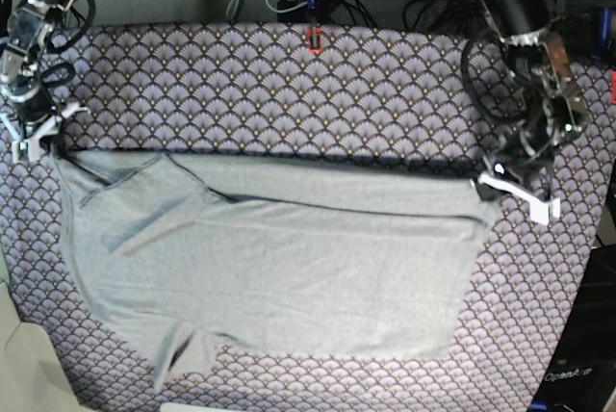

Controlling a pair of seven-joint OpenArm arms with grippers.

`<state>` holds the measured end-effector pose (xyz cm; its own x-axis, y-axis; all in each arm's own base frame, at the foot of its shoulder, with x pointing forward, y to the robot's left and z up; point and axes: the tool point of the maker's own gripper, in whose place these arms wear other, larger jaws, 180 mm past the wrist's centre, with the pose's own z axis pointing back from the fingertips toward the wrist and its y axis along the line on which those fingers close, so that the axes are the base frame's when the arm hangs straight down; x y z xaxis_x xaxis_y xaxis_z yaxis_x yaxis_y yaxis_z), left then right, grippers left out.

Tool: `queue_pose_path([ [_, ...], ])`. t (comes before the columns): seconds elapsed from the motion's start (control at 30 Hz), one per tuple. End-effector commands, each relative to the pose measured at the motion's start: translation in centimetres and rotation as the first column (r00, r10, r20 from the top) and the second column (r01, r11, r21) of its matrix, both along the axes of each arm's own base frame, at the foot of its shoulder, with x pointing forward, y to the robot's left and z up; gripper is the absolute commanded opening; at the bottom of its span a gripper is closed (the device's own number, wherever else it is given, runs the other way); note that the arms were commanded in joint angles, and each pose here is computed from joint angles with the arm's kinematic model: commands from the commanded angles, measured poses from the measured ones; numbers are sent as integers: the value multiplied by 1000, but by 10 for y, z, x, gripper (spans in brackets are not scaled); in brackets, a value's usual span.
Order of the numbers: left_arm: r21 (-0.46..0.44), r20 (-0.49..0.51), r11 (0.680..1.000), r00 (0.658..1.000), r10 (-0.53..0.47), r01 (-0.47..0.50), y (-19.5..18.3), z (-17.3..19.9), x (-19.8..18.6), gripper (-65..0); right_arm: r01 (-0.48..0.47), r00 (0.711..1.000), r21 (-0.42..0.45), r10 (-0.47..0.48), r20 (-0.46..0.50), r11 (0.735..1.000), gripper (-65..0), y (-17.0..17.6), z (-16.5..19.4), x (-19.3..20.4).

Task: Fold the T-shirt properly
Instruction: 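Pull the shirt edge further with both grippers and release it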

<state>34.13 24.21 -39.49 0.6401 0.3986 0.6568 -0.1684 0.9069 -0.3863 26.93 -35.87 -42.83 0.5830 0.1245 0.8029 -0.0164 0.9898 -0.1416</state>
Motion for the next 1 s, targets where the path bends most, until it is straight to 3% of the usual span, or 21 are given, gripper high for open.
queue_pose_path([
  [0.0,36,74,999,997,10,-13,11,23,11,-650,6,1000,-38,-5,27,999,-650,-11,11,-3],
  [0.23,104,28,995,1000,-11,8,13,22,-37,-650,-26,999,-39,28,38,999,-650,4,2,-47],
  [0.37,139,-15,990,1000,14,-12,26,24,-67,-650,95,991,-33,-91,100,995,-650,-19,11,-71],
  [0.63,198,-87,978,995,-45,62,38,13,-120,-650,344,908,-19,-328,260,939,-650,-63,36,-120],
  [0.83,190,-127,981,992,-20,44,42,0,-153,-650,434,851,7,-412,325,901,-650,-67,41,-145],
  [0.97,171,-148,983,988,-37,62,35,-8,-163,-650,453,829,22,-431,357,891,-650,-64,43,-150],
])
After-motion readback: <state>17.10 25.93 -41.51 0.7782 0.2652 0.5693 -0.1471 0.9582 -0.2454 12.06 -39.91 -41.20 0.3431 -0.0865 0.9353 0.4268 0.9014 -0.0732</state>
